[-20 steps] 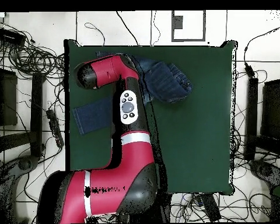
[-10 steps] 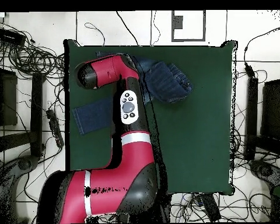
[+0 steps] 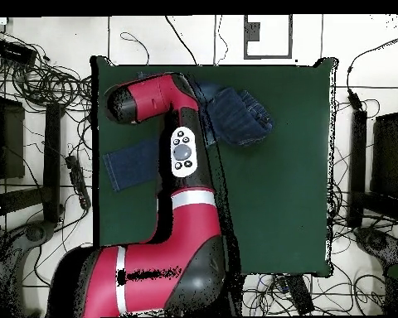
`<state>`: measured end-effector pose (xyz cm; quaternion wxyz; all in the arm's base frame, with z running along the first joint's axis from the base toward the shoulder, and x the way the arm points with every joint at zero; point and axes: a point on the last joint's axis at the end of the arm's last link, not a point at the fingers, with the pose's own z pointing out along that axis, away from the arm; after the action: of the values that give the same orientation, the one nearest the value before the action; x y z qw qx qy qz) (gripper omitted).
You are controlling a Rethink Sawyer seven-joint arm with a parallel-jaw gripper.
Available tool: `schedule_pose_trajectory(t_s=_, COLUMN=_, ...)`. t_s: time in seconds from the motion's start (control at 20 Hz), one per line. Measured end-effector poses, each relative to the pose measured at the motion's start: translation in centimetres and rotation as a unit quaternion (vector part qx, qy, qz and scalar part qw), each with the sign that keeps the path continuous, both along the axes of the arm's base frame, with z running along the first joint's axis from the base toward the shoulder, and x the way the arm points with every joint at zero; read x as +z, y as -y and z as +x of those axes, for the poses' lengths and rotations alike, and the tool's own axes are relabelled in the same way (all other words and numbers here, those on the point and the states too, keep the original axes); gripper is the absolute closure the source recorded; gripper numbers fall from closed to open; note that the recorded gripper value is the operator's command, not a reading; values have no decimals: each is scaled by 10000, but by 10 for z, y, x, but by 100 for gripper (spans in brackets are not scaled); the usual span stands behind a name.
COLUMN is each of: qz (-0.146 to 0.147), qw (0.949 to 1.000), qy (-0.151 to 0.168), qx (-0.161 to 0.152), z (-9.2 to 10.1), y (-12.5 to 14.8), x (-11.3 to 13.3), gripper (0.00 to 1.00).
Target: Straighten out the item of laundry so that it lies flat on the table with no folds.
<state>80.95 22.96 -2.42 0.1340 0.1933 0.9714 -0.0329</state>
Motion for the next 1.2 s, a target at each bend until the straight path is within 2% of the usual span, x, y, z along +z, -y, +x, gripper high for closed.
schedule_pose_trajectory(t_s=0.15, qz=-3, qw=10000, qy=16, qx=-40, z=4, y=2, x=31, gripper=100)
schedule_pose_trajectory(t_s=0.2, qz=17, qw=9999, qy=-15, qx=-106, z=6, y=4, x=60, gripper=100)
schedule_pose_trajectory(t_s=0.45, qz=149, qw=9995, qy=-77, qx=-284, z=7, y=10, x=121, gripper=100)
schedule_pose_trajectory(t_s=0.6, qz=298, qw=9986, qy=-19, qx=-435, z=5, y=19, x=168, gripper=100)
schedule_pose_trajectory(t_s=0.8, qz=415, qw=9973, qy=59, qx=-598, z=1, y=37, x=212, gripper=100)
schedule_pose_trajectory(t_s=0.85, qz=422, qw=9972, qy=62, qx=-612, z=0, y=38, x=215, gripper=100)
schedule_pose_trajectory(t_s=0.95, qz=459, qw=9965, qy=64, qx=-692, z=-9, y=48, x=237, gripper=100)
schedule_pose_trajectory(t_s=1.2, qz=482, qw=9958, qy=5, qx=-776, z=-32, y=54, x=266, gripper=100)
